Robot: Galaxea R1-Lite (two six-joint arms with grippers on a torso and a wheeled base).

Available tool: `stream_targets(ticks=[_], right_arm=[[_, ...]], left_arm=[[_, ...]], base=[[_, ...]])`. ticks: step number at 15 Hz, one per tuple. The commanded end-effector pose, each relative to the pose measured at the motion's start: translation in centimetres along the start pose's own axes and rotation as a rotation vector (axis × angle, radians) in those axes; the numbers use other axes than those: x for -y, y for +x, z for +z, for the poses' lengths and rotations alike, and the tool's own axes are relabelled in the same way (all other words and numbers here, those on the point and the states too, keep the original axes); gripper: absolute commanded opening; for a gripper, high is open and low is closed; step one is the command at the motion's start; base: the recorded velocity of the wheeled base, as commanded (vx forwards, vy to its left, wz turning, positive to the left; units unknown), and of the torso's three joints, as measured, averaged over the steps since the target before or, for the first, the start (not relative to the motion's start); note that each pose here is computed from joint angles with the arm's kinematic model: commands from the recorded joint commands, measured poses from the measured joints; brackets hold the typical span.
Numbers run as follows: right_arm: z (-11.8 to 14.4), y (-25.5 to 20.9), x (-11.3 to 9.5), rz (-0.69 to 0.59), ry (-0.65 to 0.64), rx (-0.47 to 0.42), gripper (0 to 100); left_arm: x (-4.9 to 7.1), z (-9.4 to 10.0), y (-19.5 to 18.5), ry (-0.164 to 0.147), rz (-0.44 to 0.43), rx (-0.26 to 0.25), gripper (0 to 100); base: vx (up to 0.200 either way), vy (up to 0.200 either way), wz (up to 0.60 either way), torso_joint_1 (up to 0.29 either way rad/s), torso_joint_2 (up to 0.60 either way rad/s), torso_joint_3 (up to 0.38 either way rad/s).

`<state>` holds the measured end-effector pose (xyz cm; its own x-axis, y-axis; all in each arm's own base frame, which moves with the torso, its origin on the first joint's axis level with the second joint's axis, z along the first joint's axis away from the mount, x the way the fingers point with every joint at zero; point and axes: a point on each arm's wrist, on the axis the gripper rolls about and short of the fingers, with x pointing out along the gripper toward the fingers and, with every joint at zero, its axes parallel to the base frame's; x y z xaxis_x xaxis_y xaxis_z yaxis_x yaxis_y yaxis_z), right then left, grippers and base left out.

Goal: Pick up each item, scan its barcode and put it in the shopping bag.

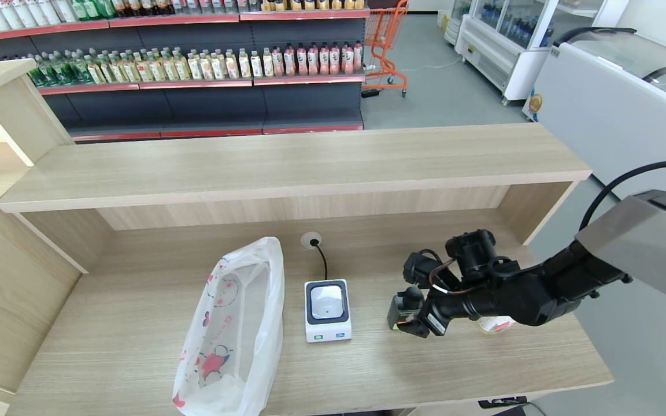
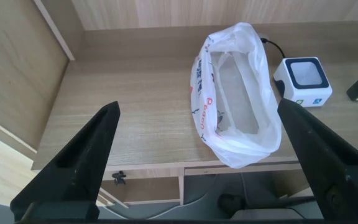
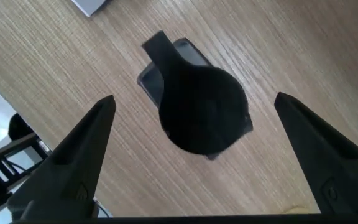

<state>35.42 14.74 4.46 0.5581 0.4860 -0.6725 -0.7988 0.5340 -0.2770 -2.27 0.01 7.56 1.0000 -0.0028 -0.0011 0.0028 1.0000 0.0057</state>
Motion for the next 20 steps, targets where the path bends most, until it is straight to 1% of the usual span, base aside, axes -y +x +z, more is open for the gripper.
stream_targets(ticks=[1, 4, 7, 8, 12, 13, 14, 15, 18, 19, 20], right_arm=[[0.2, 1.8, -0.3, 0.032, -0.024, 0.011, 100], [1.1, 3.2, -0.8, 0.061, -0.048, 0.043, 100], [0.9, 3.9, -1.2, 0.079, -0.072, 0.046, 100], [0.9, 3.9, -1.3, 0.081, -0.092, 0.045, 0], [1.5, 2.4, -0.8, 0.052, -0.086, 0.077, 0], [0.9, 1.2, -0.7, 0.047, -0.058, 0.063, 0], [0.4, -0.1, -0.8, 0.046, -0.020, 0.053, 0], [-0.1, -1.6, -0.9, 0.030, 0.047, 0.059, 0], [0.9, -7.3, -0.7, -0.068, 0.293, 0.198, 0], [0.5, -9.8, -0.3, -0.114, 0.337, 0.223, 0], [-0.1, -11.8, 0.1, -0.162, 0.344, 0.235, 0]], left_arm=[[0.0, 0.0, 0.0, 0.000, 0.000, 0.001, 100], [0.0, 0.0, 0.0, 0.000, 0.000, 0.001, 100], [0.0, 0.0, 0.0, 0.000, 0.000, 0.001, 100], [0.0, 0.0, 0.0, 0.000, 0.000, 0.001, 100], [0.0, 0.0, 0.0, 0.000, 0.000, 0.001, 100], [0.0, 0.0, 0.0, 0.000, 0.000, 0.001, 100], [0.0, 0.0, 0.0, 0.000, 0.000, 0.001, 100], [0.0, 0.0, 0.0, 0.000, 0.001, 0.001, 100], [0.0, 0.0, 0.0, 0.000, 0.000, 0.001, 100], [0.0, 0.0, 0.0, 0.000, 0.001, 0.001, 100], [0.0, 0.0, 0.0, 0.000, 0.000, 0.001, 100]], base=[[0.000, 0.000, 0.00, 0.000, 0.00, 0.000], [0.000, 0.000, 0.00, 0.000, 0.00, 0.000], [0.000, 0.000, 0.00, 0.000, 0.00, 0.000], [0.000, 0.000, 0.00, 0.000, 0.00, 0.000], [0.000, 0.000, 0.00, 0.000, 0.00, 0.000], [0.000, 0.000, 0.00, 0.000, 0.00, 0.000], [0.000, 0.000, 0.00, 0.000, 0.00, 0.000], [0.000, 0.000, 0.00, 0.000, 0.00, 0.000], [0.000, 0.000, 0.00, 0.000, 0.00, 0.000], [0.000, 0.000, 0.00, 0.000, 0.00, 0.000], [0.000, 0.000, 0.00, 0.000, 0.00, 0.000]])
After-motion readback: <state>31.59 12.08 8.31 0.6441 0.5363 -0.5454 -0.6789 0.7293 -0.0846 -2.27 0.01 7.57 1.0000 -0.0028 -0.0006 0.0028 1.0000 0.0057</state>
